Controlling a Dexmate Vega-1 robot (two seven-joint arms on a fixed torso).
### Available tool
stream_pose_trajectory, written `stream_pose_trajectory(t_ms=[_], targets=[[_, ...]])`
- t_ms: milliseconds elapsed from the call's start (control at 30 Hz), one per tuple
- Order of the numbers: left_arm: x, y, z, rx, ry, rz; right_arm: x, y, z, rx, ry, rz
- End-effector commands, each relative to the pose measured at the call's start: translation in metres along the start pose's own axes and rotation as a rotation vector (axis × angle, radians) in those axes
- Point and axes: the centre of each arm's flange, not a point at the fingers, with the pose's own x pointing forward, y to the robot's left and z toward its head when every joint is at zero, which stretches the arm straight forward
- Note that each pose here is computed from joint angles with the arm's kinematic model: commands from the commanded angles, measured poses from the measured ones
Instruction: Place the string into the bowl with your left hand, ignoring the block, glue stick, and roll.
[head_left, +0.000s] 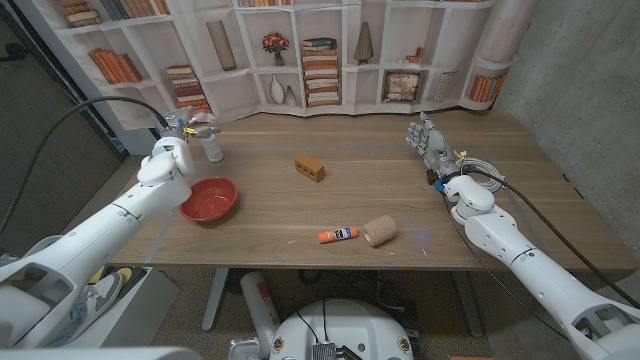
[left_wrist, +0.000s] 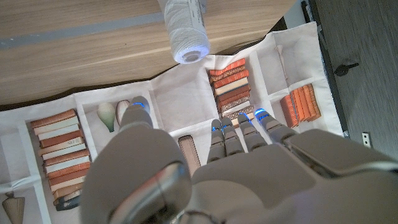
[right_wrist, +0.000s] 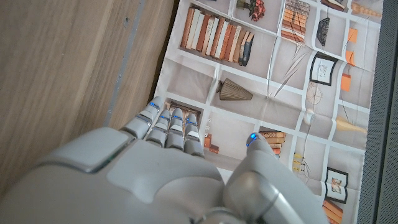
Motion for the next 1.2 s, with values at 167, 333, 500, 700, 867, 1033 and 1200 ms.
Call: stream_pose_trajectory(t_ms=[167, 333, 500, 700, 867, 1033, 1200], targets=[[0.023, -0.006, 0.007, 0.014, 0.015, -0.054, -0.001, 0.002, 0.005, -0.015, -0.002, -0.010], [0.028, -0.012, 0.010, 0.035, 0.018, -0.083, -0.001, 0.003, 0.005, -0.013, -0.002, -0.013], [0.032, -0.014, 0.011, 0.024, 0.021, -0.094, -0.001, 0.005, 0.005, -0.014, -0.005, -0.014], [0.035, -0.022, 0.010, 0.003, 0.034, -0.114, -0.001, 0.006, 0.007, -0.018, -0.007, -0.018], [0.039, -0.031, 0.008, -0.004, 0.031, -0.134, -0.001, 0.006, 0.008, -0.020, -0.005, -0.021], [0.040, -0.037, 0.010, -0.005, 0.040, -0.147, 0.001, 0.007, 0.008, -0.021, -0.003, -0.019], [0.040, -0.042, 0.012, 0.003, 0.030, -0.149, 0.004, 0.009, 0.008, -0.022, -0.005, -0.012]])
